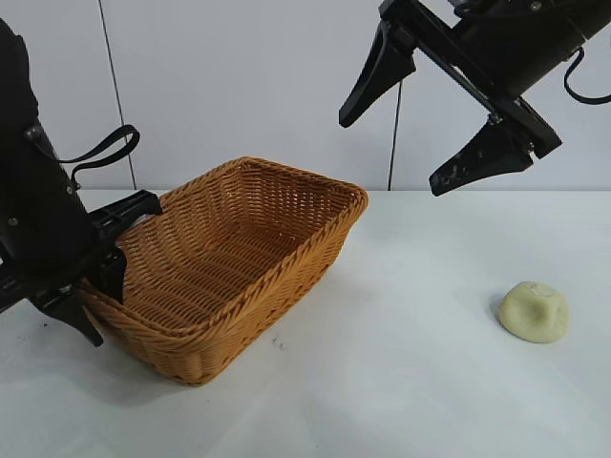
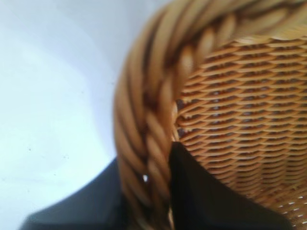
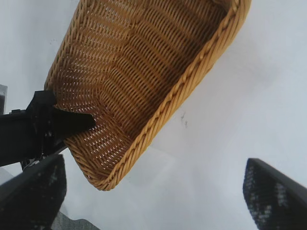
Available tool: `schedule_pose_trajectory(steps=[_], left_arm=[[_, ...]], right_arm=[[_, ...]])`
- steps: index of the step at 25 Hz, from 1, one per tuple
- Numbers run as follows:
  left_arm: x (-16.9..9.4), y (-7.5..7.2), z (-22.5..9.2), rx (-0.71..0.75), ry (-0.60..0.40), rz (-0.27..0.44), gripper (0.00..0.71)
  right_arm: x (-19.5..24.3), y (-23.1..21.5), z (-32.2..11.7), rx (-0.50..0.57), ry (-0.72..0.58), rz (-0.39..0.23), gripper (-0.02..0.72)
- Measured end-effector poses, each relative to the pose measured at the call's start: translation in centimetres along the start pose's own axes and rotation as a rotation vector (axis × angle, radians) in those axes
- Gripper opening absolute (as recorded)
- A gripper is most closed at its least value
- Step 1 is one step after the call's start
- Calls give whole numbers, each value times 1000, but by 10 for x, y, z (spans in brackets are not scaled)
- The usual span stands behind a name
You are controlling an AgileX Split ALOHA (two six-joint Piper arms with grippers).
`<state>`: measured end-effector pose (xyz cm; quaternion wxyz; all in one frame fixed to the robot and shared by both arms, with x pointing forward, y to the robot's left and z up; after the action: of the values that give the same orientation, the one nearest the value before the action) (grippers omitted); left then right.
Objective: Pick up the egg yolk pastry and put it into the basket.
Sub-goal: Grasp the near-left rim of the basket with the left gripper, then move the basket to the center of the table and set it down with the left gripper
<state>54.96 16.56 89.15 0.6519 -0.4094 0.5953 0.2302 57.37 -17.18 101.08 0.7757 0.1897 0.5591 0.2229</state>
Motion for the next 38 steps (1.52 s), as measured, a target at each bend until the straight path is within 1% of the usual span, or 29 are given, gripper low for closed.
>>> schedule_pose_trajectory(steps=[1,5,9,11,14,21,24,26,31,34,36,38], left_arm=[[0,-1,0,-6,0,-6,112],[0,-1,3,-13,2,-12,111],[-8,-6,13,15,42,-33,111],[-14,-12,19,48,74,-59,108],[-24,-21,25,147,102,-91,108],[-38,-40,28,298,95,-129,108],[-42,-46,29,357,87,-141,108],[-43,-46,31,393,77,-135,108],[-44,-42,34,475,54,-88,108],[-43,-42,35,494,53,-82,108],[-39,-45,35,524,77,-65,108],[-33,-51,35,566,120,-51,108]], right_arm=[[0,0,0,0,0,0,694],[0,0,0,0,-1,0,694],[0,0,0,0,-1,0,694],[0,0,0,0,-1,0,694],[0,0,0,0,-1,0,694],[0,0,0,0,-1,0,694],[0,0,0,0,0,0,694],[0,0,0,0,0,0,694],[0,0,0,0,1,0,694],[0,0,0,0,1,0,694],[0,0,0,0,1,0,694],[0,0,0,0,3,1,694]])
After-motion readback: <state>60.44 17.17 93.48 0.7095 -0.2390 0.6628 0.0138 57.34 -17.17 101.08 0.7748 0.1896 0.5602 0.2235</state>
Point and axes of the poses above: a point on each arm's last joint axis where the gripper is mounted, x pointing out along that axis toward the gripper, y along the wrist's bending axis when the last joint is at zero, z = x × y, the point moved 2 cm from there along x, pointing out along that axis toward the gripper, and after that the axes turned 5 degrees about -x, right-handed, at the moved point
